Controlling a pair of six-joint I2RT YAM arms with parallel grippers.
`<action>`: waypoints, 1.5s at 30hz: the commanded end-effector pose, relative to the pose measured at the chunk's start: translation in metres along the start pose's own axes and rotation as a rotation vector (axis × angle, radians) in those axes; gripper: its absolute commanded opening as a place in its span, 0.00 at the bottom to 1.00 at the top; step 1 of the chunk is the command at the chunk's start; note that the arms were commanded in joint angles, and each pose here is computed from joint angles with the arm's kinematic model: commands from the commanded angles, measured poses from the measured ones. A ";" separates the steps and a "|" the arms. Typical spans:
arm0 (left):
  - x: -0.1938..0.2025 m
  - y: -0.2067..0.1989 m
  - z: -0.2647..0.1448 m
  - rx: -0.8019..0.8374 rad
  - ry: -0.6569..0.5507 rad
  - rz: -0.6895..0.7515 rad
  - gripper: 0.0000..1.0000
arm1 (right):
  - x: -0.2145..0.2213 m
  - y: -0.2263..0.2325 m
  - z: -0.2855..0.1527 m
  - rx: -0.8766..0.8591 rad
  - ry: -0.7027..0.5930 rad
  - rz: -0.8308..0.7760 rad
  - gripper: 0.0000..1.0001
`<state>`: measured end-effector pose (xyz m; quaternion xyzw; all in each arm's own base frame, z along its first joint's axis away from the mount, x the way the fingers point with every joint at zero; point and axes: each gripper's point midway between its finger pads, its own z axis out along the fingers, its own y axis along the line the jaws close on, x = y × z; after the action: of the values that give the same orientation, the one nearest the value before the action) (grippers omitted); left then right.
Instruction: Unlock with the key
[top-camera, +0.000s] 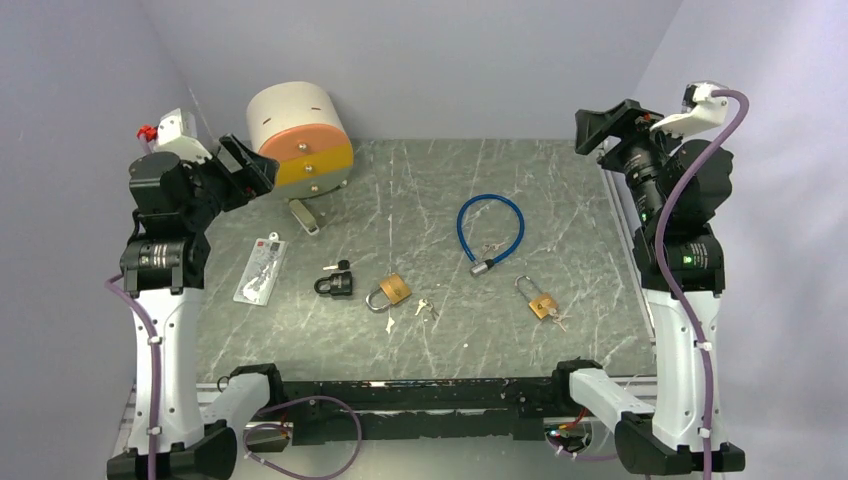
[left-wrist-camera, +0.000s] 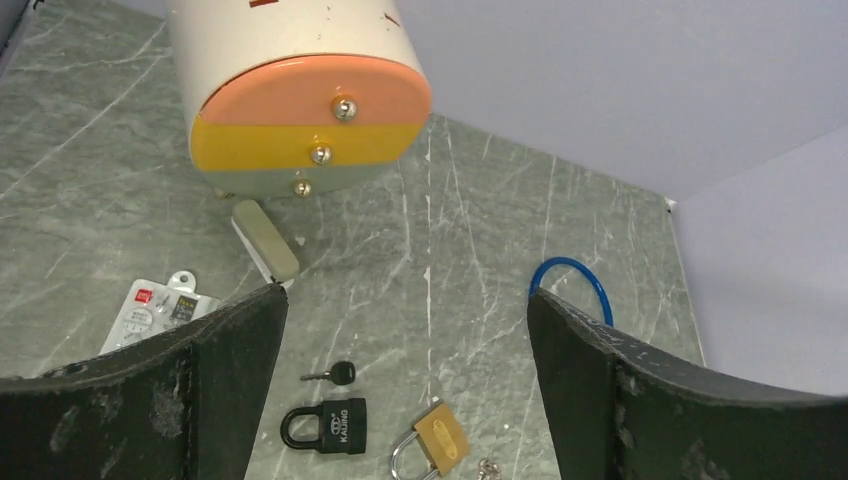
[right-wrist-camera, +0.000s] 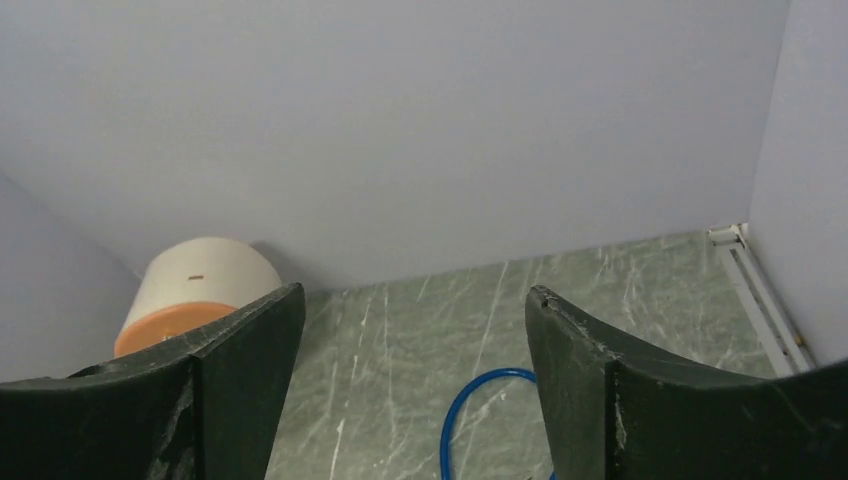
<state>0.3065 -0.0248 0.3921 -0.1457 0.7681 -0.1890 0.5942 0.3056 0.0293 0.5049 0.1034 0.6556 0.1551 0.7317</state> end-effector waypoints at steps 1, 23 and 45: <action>-0.014 -0.010 -0.019 0.028 -0.076 -0.016 0.94 | -0.005 0.014 -0.011 -0.081 -0.024 0.004 0.88; 0.042 0.029 0.001 -0.098 -0.008 -0.222 0.94 | 0.296 -0.086 -0.011 0.313 0.928 0.207 0.65; 0.090 0.025 0.012 -0.063 0.225 -0.297 0.87 | 0.477 0.077 -0.051 0.049 1.340 -0.021 0.42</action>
<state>0.3047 -0.0501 0.3033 -0.2464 0.8041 -0.2814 0.4622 0.3120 0.2491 0.0859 0.0686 0.9687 0.1810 0.1553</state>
